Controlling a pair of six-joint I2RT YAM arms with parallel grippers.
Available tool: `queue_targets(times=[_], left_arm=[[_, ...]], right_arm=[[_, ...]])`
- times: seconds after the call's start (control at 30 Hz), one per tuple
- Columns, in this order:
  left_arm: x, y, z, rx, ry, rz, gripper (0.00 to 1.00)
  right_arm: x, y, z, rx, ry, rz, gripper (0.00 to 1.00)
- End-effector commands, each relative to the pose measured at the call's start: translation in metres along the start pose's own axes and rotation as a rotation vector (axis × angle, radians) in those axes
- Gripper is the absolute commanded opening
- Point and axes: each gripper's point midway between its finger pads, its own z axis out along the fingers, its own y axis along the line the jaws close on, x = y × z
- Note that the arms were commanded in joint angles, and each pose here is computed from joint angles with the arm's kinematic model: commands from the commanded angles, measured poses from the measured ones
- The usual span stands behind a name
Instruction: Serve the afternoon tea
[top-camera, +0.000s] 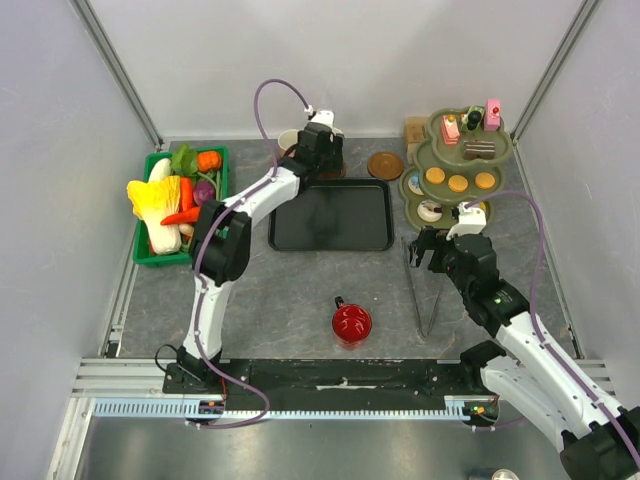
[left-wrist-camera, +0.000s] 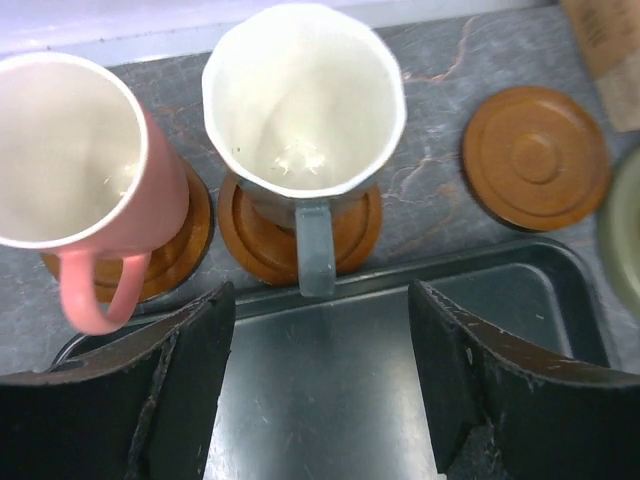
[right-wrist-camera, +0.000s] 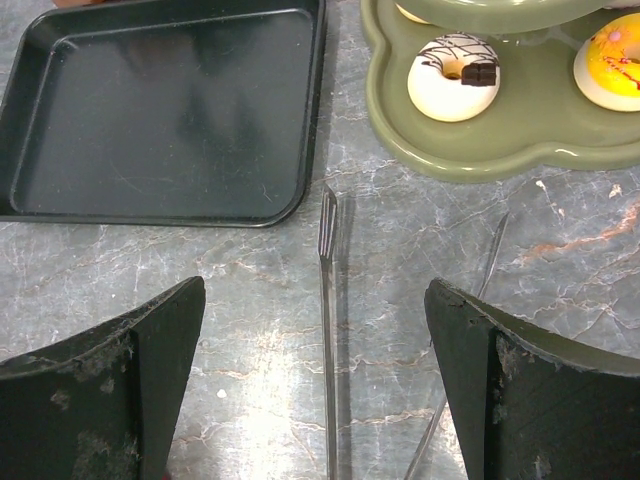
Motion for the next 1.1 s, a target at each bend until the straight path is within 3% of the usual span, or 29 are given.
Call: queue_targets(times=[0.0,0.2,0.3,0.53,0.73,0.87,1.07], left_arm=[[-0.08,-0.019,-0.07,0.108,-0.167,-0.052,0.77],[-0.052,-0.051,-0.157,0.3,-0.09,0.029,0.77],[-0.001,-0.062,-0.201,0.367,-0.004,0.049,0.78],[0.093,-0.05,-0.281,0.384,0.181,-0.136,0.79],[0.147,-0.011,-0.312,0.273,0.264,-0.254,0.85],[0.169,0.014,-0.327,0.18,0.308,-0.292,0.85],[0.199,0.036,-0.344,0.126,0.343,-0.35,0.85]], right_arm=[[-0.014,0.011,-0.001,-0.043,-0.026,-0.009,0.98],[-0.01,0.025,-0.006,-0.12,0.012,-0.003,0.98],[-0.008,0.039,-0.01,-0.194,0.046,-0.009,0.98],[0.035,0.047,-0.023,-0.231,0.321,-0.045,0.98],[0.102,0.074,-0.032,-0.322,0.608,-0.089,0.98],[0.116,0.078,-0.022,-0.225,0.646,-0.201,0.98],[0.134,0.107,-0.003,-0.26,0.662,-0.321,0.98]])
